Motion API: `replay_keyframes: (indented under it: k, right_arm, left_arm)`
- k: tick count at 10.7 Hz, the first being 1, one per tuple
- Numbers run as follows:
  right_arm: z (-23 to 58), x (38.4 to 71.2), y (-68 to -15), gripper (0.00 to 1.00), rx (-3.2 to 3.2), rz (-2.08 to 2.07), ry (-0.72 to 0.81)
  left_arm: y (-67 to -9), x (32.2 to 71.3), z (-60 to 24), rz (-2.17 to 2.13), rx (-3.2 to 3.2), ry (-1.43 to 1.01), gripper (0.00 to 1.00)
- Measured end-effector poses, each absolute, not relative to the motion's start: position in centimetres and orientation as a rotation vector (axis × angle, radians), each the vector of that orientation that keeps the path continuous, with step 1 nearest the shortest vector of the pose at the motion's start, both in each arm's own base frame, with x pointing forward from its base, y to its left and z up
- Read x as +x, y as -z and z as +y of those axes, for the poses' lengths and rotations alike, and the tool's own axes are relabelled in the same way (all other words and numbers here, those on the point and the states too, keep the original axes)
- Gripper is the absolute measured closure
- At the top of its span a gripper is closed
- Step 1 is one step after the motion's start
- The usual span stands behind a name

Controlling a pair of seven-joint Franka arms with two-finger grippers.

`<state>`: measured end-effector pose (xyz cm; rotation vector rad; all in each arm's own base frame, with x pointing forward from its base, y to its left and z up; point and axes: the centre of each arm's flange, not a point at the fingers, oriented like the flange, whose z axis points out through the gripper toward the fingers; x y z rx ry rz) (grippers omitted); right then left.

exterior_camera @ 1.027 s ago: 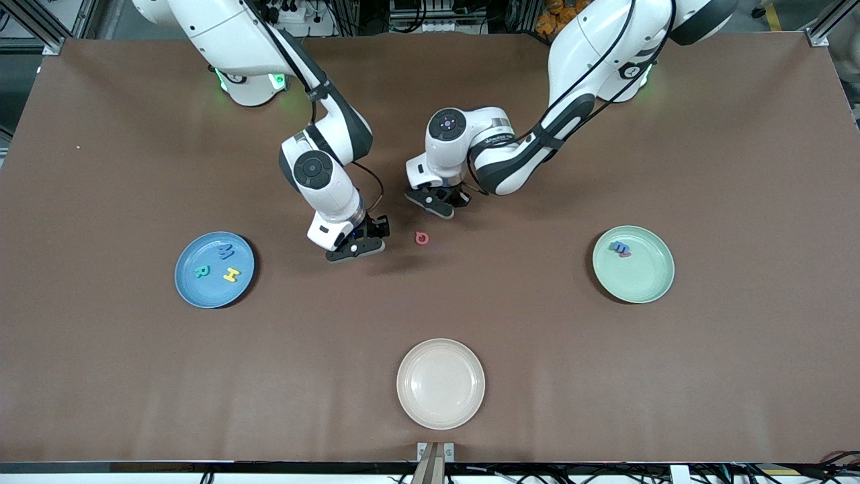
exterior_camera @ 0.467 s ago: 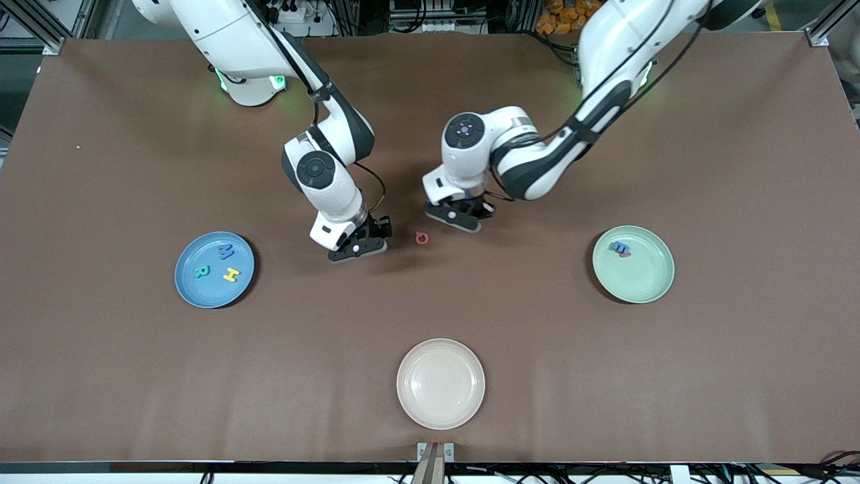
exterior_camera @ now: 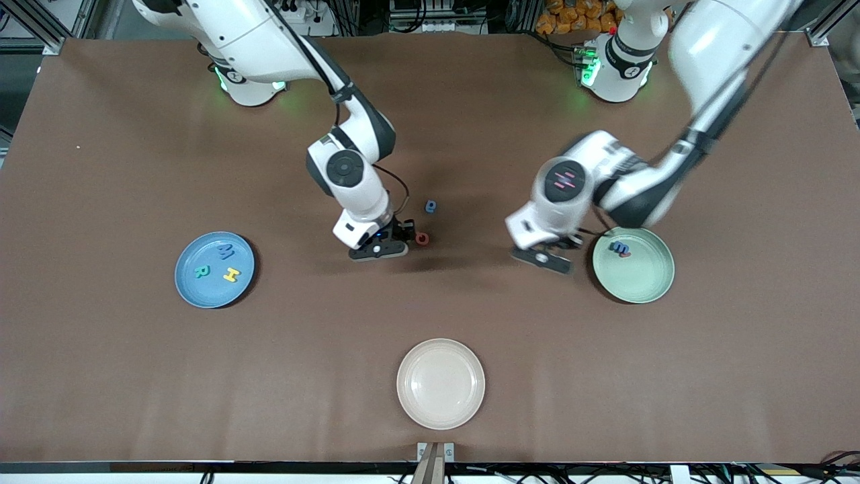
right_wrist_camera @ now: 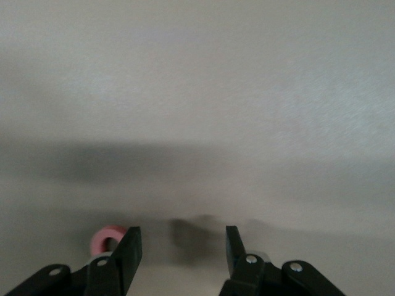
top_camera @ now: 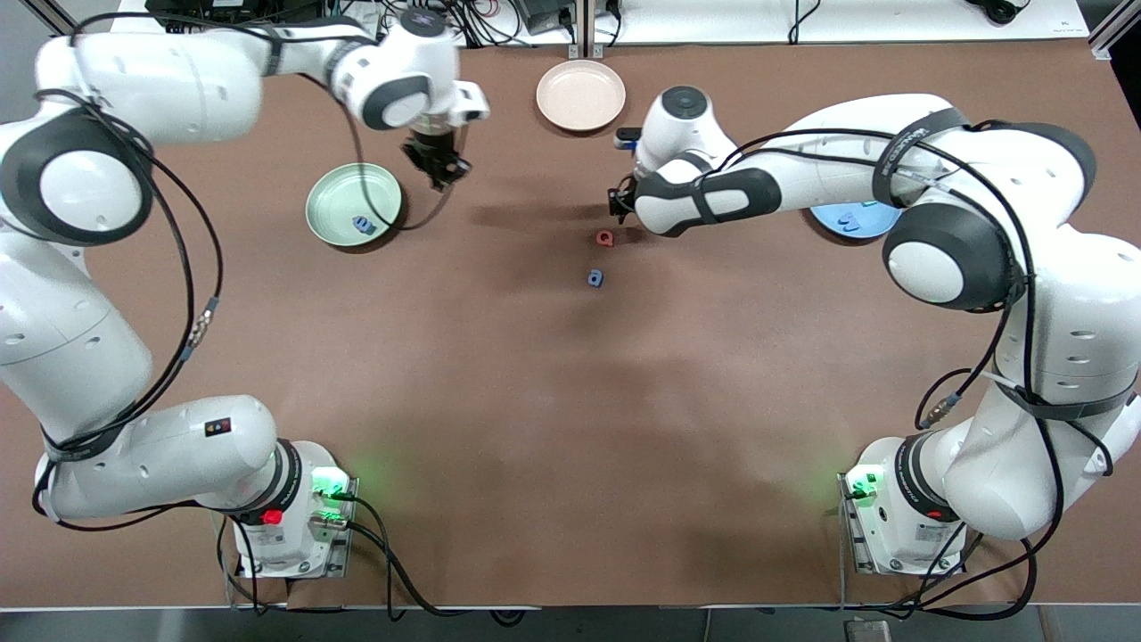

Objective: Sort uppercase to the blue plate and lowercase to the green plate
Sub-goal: 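Grasp the yellow h with the left gripper while the right gripper grasps Q, then place the h on the green plate while the right gripper lifts the Q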

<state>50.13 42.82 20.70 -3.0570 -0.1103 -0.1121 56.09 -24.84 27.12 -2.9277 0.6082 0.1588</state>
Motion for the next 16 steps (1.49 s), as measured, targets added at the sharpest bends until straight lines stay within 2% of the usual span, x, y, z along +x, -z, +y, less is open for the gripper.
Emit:
replay_keyframes:
  k: [3, 8, 9, 13, 15, 16]
  right_arm:
    - [46.2, 50.0, -20.2, 0.36, -3.129, 0.006, 0.17]
    - [48.2, 48.6, -18.5, 0.36, -3.107, 0.034, 0.129]
    - [48.6, 48.3, -18.4, 0.36, -3.098, 0.043, 0.118]
    - [49.1, 47.8, -18.1, 0.36, -3.092, 0.059, 0.106]
    - [49.6, 47.3, -17.9, 0.37, -3.09, 0.056, 0.099]
    - [49.6, 47.2, -17.8, 0.4, -3.09, 0.054, 0.098]
  left_arm:
    - [-24.8, 57.5, -18.4, 0.607, -2.881, -0.272, 0.9]
    - [-21.8, 57.8, -11.9, 0.618, -2.82, -0.399, 0.89]
    - [-21.6, 57.9, -11.3, 0.619, -2.817, -0.407, 0.83]
    - [-22.7, 57.8, -12.7, 0.641, -2.817, -0.383, 0.28]
    - [-25.0, 56.9, -16.8, 0.641, -2.895, -0.388, 0.01]
    - [-26.2, 56.1, -19.3, 0.662, -2.922, -0.389, 0.0]
